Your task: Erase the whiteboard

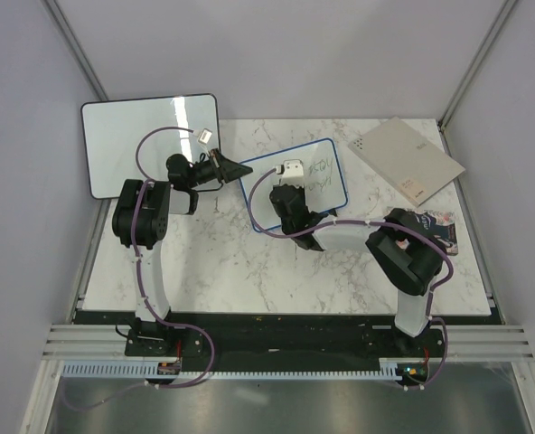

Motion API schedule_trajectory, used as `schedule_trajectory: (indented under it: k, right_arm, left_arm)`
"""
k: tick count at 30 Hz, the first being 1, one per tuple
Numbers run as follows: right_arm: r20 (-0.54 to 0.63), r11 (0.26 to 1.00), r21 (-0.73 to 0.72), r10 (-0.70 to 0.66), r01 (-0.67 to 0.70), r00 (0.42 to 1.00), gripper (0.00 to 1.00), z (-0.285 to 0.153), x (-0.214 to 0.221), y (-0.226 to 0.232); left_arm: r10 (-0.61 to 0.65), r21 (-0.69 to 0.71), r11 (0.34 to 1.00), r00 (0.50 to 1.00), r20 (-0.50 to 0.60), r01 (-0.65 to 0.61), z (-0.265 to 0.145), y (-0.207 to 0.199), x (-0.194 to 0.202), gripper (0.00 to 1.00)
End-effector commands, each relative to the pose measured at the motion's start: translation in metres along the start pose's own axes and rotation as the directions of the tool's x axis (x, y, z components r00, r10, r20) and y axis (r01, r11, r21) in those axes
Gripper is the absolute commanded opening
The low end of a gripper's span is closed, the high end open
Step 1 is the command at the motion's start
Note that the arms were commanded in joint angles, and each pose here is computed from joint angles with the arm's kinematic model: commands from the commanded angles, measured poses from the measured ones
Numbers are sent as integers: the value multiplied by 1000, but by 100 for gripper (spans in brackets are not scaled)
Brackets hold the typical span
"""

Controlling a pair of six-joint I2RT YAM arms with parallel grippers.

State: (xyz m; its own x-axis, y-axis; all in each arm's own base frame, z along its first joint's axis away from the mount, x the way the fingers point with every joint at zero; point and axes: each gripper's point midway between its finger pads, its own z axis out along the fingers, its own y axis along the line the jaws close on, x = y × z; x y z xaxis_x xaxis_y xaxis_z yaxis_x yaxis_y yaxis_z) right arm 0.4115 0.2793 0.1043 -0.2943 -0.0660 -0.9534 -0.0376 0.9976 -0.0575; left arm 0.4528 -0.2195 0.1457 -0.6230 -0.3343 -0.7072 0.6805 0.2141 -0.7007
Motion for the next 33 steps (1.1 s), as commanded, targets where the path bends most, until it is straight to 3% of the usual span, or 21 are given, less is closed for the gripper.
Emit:
schedule_trajectory:
  k: [1, 6, 12, 18, 23, 33]
  right_arm:
    - [-320, 966, -211, -213, 150, 923, 0, -20, 126, 18]
    - [-342, 988, -60, -157, 145, 926, 0, -11, 136, -23]
    - [-296, 994, 102, 76, -47, 952, 0, 5, 117, -98]
    - [-235, 968, 207, 193, -145, 953, 0, 13, 94, -139]
    - [-281, 984, 92, 171, -151, 944, 0, 18, 100, -109]
    - [-355, 972, -234, -54, -33, 933, 0, -22, 131, 2]
  left_arm:
    - [262, 203, 947, 964, -34, -250, 11, -44, 2, 2]
    - [256, 213, 946, 966, -35, -243, 11, -46, 2, 2]
    - [249, 215, 948, 967, -44, -235, 10, -44, 6, 2]
    - [245, 215, 949, 969, -42, -231, 11, -43, 5, 2]
    - [242, 218, 949, 969, -42, -228, 11, -45, 4, 2]
    - [230, 221, 952, 972, -51, -213, 12, -42, 7, 2]
